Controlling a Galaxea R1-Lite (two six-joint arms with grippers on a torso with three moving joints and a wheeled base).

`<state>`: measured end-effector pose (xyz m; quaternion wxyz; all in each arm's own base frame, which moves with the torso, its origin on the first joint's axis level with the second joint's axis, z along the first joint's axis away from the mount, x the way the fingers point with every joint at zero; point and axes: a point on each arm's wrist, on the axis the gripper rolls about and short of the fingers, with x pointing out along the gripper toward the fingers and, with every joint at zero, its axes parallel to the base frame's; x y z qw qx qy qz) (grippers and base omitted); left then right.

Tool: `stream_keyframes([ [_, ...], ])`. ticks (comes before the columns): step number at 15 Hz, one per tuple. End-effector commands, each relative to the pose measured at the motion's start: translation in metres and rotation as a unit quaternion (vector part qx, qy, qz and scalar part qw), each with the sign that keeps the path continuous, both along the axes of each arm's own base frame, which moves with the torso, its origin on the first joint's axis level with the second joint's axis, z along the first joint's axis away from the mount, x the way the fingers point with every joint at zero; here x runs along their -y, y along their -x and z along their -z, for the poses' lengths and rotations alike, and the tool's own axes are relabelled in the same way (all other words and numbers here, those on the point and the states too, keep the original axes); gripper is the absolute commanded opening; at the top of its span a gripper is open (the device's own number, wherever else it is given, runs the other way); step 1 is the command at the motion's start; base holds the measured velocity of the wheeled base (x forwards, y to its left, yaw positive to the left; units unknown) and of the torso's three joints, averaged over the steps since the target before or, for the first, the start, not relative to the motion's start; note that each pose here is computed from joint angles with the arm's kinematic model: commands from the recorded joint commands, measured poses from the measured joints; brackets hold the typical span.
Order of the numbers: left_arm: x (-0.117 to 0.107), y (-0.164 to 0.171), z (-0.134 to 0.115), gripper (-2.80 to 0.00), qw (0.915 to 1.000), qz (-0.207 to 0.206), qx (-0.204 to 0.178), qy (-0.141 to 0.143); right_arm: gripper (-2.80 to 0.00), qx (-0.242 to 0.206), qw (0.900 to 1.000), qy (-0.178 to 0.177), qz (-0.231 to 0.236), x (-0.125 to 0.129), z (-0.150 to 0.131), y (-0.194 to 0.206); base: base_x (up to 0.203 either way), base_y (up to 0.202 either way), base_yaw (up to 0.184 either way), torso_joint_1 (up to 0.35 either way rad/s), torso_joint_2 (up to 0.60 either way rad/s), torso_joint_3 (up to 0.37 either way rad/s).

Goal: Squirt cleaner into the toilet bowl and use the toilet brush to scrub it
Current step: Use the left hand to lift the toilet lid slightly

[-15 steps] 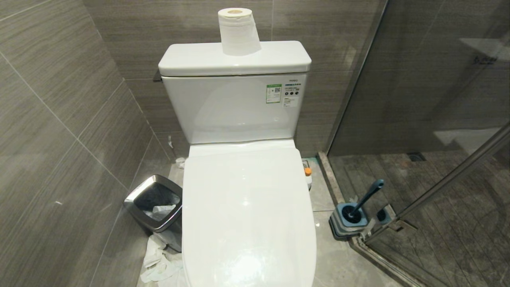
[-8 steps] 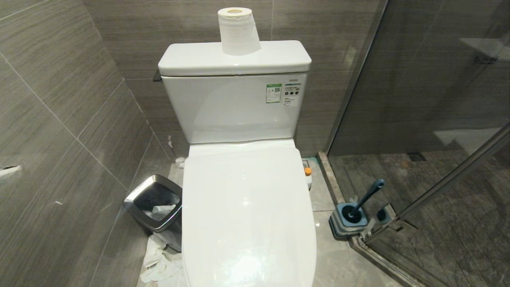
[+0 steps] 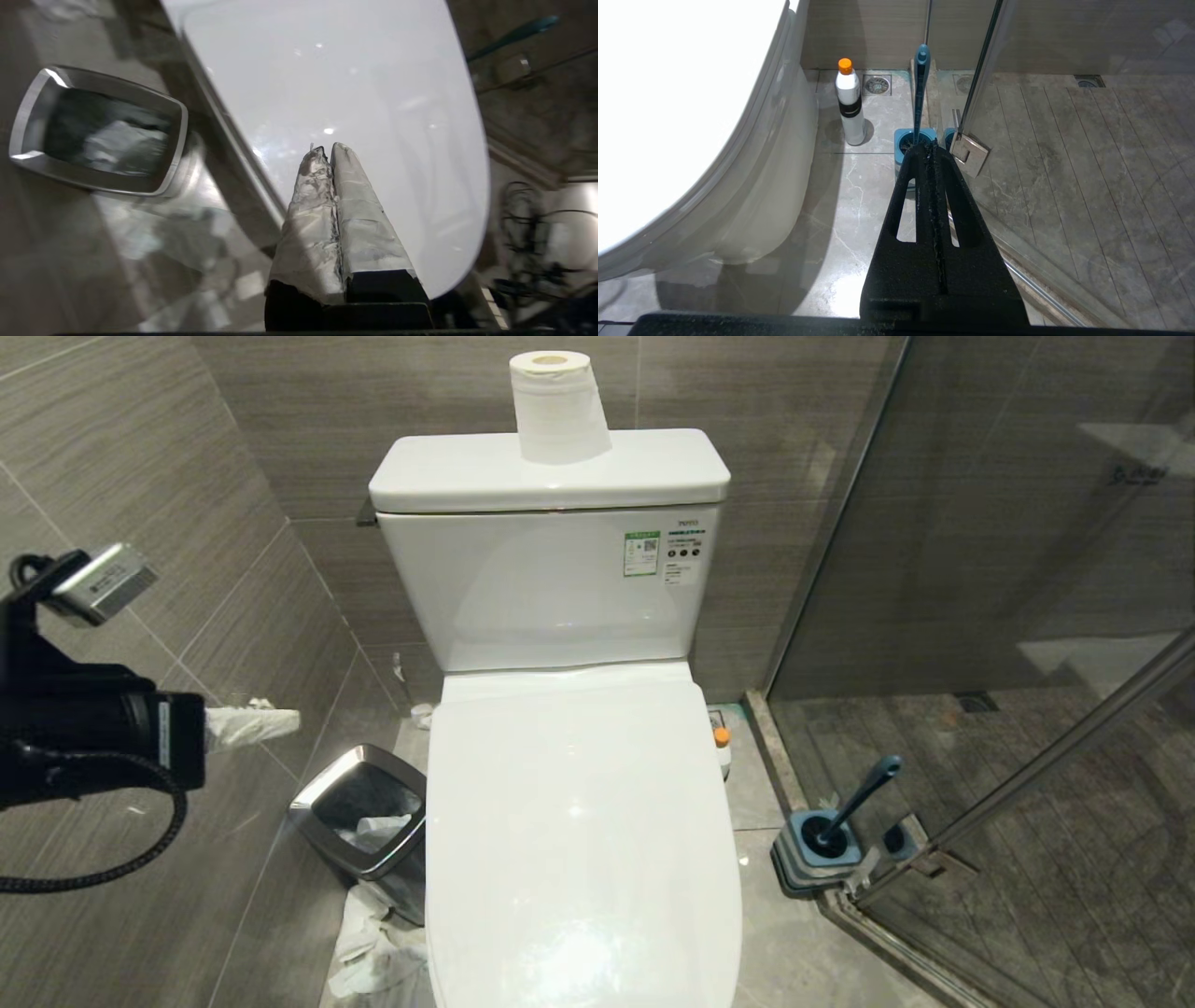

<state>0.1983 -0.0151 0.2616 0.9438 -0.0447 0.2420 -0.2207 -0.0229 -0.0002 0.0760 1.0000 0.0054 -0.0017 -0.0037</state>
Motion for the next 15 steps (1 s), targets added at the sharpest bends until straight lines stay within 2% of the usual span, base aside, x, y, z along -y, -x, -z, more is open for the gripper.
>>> stream_keyframes([
  [1,0.001,-0.022,0.016,-2.8,0.9979,-0.004,-0.055,0.033,-2.8,0.001,1.0,0.0,0.0,0.0,0.0,0.0,0.0,0.0,0.0,0.0,0.0,0.0],
  [3,0.002,-0.033,0.023,-2.8,0.994,-0.018,-0.085,0.067,-2.8,0.001,1.0,0.0,0.0,0.0,0.0,0.0,0.0,0.0,0.0,0.0,0.0,0.0],
  [5,0.002,-0.046,0.032,-2.8,0.9881,-0.014,-0.112,0.105,-2.8,0.0,1.0,0.0,0.0,0.0,0.0,0.0,0.0,0.0,0.0,0.0,0.0,0.0],
  [8,-0.003,-0.069,0.051,-2.8,0.9806,0.004,-0.142,0.135,-2.8,0.001,1.0,0.0,0.0,0.0,0.0,0.0,0.0,0.0,0.0,0.0,0.0,0.0],
  [10,-0.015,-0.085,0.063,-2.8,0.9729,0.045,-0.143,0.176,-2.8,0.0,1.0,0.0,0.0,0.0,0.0,0.0,0.0,0.0,0.0,0.0,0.0,0.0],
  [12,-0.033,-0.095,0.076,-2.8,0.9633,0.062,-0.154,0.211,-2.8,0.0,1.0,0.0,0.0,0.0,0.0,0.0,0.0,0.0,0.0,0.0,0.0,0.0],
  [15,-0.048,-0.103,0.092,-2.8,0.9559,0.06,-0.171,0.231,-2.8,0.0,1.0,0.0,0.0,0.0,0.0,0.0,0.0,0.0,0.0,0.0,0.0,0.0],
])
